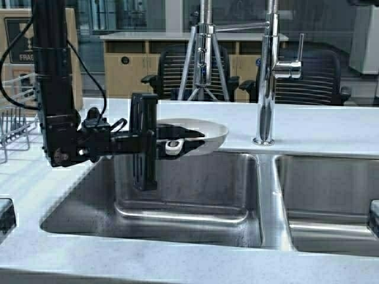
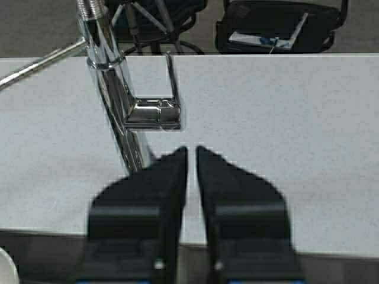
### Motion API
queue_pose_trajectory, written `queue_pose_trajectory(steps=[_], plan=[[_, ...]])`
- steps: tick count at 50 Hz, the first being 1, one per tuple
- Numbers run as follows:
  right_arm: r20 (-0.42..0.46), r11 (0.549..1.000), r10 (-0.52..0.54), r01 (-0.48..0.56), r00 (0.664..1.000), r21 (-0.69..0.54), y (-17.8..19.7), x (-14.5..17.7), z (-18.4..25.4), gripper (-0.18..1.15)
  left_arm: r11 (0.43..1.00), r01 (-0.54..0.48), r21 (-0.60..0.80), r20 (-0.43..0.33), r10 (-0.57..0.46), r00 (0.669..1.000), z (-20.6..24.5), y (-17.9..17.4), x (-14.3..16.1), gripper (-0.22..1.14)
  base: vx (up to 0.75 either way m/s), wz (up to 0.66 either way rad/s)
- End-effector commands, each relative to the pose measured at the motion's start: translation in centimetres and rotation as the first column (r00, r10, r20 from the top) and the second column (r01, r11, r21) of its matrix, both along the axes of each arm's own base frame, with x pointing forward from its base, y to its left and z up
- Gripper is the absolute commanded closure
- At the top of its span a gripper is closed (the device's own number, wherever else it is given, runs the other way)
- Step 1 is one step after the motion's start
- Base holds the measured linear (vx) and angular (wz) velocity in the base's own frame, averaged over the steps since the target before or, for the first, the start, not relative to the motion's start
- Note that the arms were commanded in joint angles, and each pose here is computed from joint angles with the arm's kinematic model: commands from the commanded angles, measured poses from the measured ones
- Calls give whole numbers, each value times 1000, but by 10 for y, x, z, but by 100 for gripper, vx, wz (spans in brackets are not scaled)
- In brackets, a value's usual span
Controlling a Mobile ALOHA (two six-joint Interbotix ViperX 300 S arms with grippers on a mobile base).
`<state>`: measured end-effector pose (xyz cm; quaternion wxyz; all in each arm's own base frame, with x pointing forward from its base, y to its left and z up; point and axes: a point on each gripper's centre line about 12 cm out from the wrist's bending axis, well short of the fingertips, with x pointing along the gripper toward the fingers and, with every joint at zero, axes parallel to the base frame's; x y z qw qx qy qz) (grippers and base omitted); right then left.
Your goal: Wash the pan
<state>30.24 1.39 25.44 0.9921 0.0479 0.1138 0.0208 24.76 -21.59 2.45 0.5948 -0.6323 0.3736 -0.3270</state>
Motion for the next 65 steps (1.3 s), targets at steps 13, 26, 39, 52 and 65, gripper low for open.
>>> queue_pose_trajectory(steps=[13,26,39,52,65], plan=[[-76,998,58,-59,995,-12,26,109,-12,-7,999,10,-34,59,-8,998,6,-1,-5,89,4,-3],[-113,1000,-23,21,993,-22,-8,159,-41,-7,999,10,-38,55,-8,998,5,-1,-5,89,3,5],[-120,999,-47,44,992,-28,-21,193,-55,-7,999,10,-41,55,-8,998,5,-2,-4,89,1,1],[-168,998,-58,53,984,-31,-25,207,-65,-7,999,10,-36,48,-8,999,4,0,-6,89,0,0],[-201,992,-128,127,971,-18,-58,210,-66,-7,999,13,-35,49,-11,999,4,-1,-6,89,0,0]])
